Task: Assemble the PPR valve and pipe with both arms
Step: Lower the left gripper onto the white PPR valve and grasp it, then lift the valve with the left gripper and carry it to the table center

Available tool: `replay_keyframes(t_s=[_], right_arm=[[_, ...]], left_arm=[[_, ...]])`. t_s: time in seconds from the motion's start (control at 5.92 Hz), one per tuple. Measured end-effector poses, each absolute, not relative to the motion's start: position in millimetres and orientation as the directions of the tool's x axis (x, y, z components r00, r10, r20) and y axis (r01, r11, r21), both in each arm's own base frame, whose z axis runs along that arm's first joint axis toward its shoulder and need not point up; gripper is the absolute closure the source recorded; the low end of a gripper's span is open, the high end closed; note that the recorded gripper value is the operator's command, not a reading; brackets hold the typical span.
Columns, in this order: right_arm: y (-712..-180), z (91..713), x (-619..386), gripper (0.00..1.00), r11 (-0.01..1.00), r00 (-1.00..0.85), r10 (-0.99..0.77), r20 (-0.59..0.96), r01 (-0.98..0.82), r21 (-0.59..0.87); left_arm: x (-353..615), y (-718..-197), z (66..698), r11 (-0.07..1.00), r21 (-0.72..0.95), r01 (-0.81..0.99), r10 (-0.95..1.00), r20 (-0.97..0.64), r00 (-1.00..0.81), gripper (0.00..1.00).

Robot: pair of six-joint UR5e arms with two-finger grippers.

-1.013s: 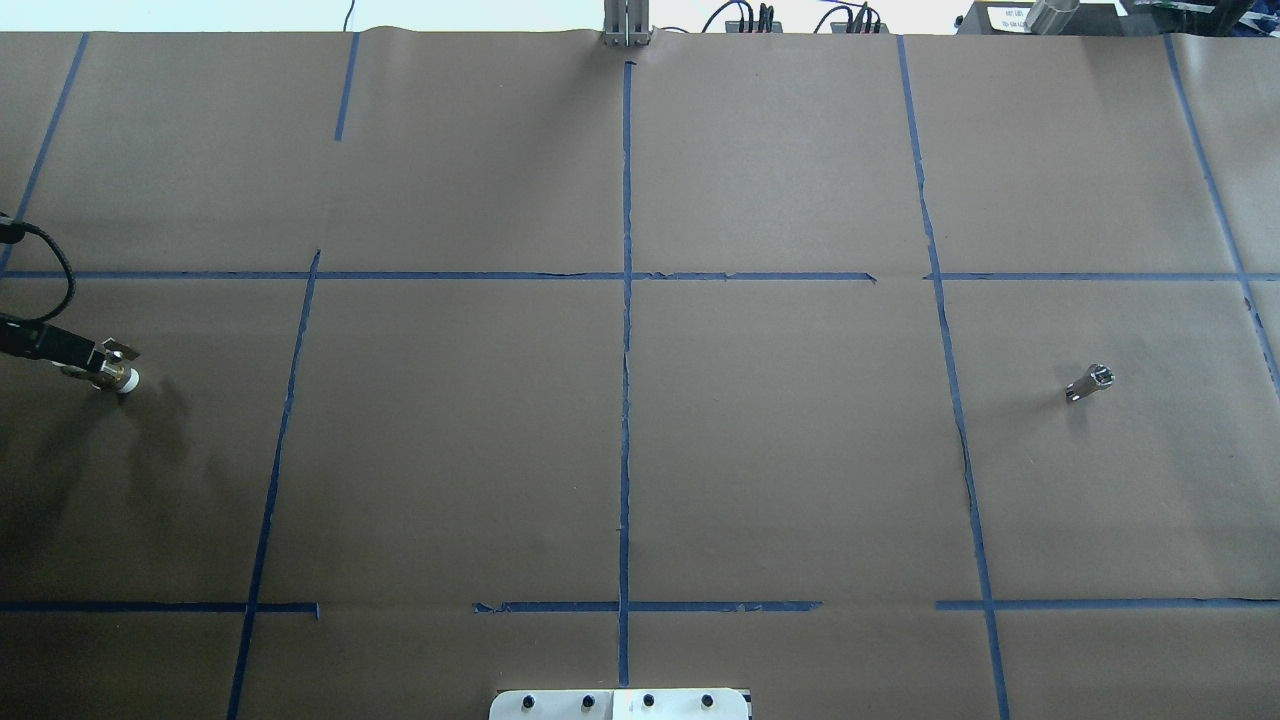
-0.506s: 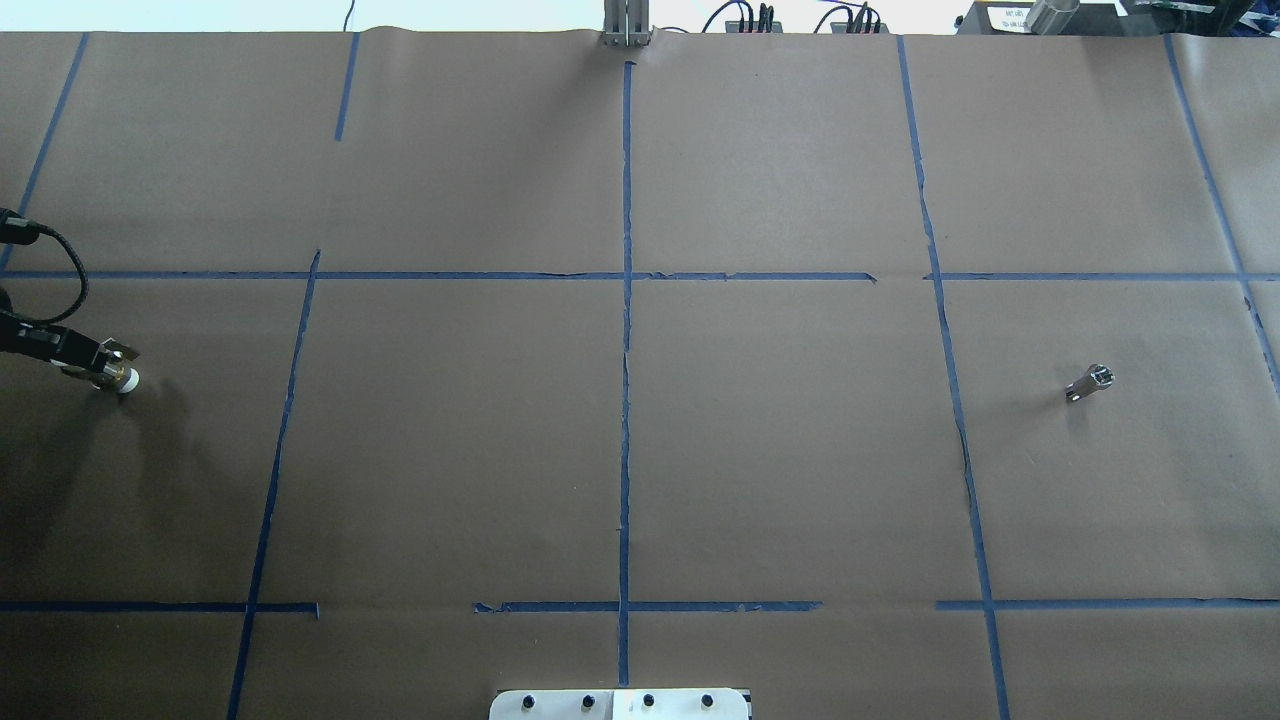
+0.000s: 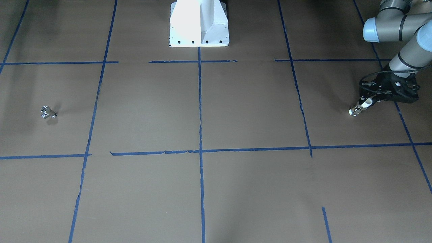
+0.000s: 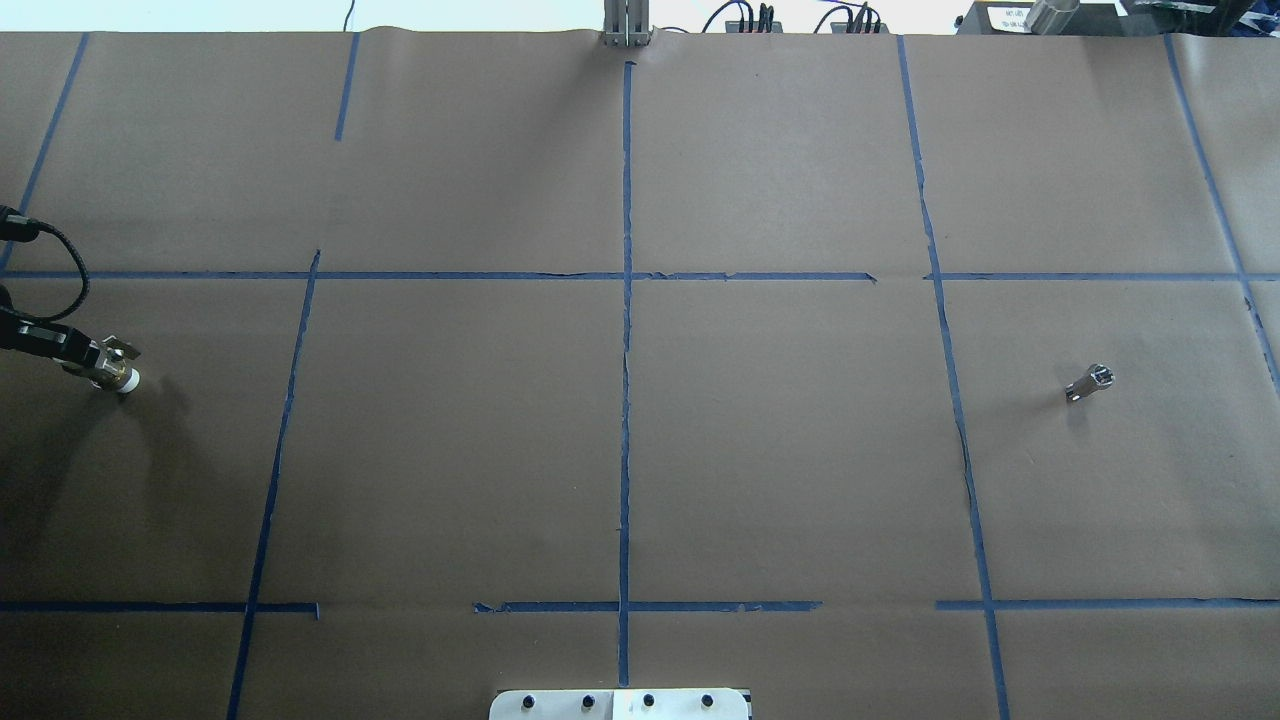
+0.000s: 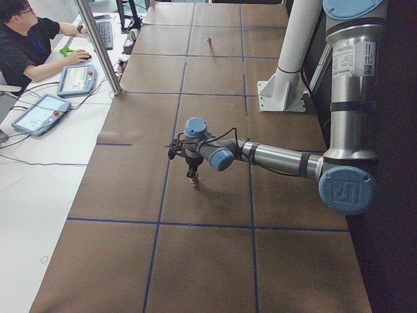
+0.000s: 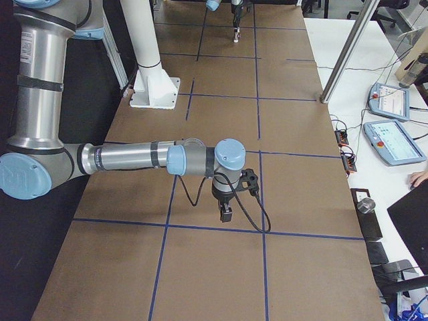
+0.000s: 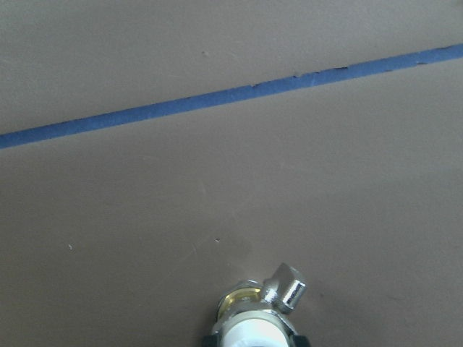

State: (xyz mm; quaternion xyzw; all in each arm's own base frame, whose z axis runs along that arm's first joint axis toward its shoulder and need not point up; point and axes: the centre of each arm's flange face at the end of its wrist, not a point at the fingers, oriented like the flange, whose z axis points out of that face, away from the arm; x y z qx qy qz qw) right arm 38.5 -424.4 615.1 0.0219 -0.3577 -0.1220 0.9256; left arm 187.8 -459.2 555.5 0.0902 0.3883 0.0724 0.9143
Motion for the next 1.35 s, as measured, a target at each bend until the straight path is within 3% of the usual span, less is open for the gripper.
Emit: replay_keyframes(t_s=[0.51, 0.84, 1.35], right_arm=[[-424.7, 614.9, 38.4, 0.00, 0.969, 0.713, -0.242, 0.658, 0.210, 0.128], [-424.5, 615.8, 38.4, 0.00, 0.970, 0.713, -0.240, 0.658, 0.210, 0.126], [-424.4, 616.4, 38.4, 0.00, 0.970, 0.714, -0.238, 0.659, 0.209, 0.124]], left_arm=[[204.4, -474.3, 477.7, 0.990, 0.123, 0.072, 0.045, -0.749, 0.661, 1.00], [281.4, -476.3, 352.2, 0.985, -0.032, 0.168, -0.135, -0.750, 0.648, 1.00], [447.8, -419.9, 183.2, 0.962, -0.145, 0.233, -0.263, -0.732, 0.629, 1.00]])
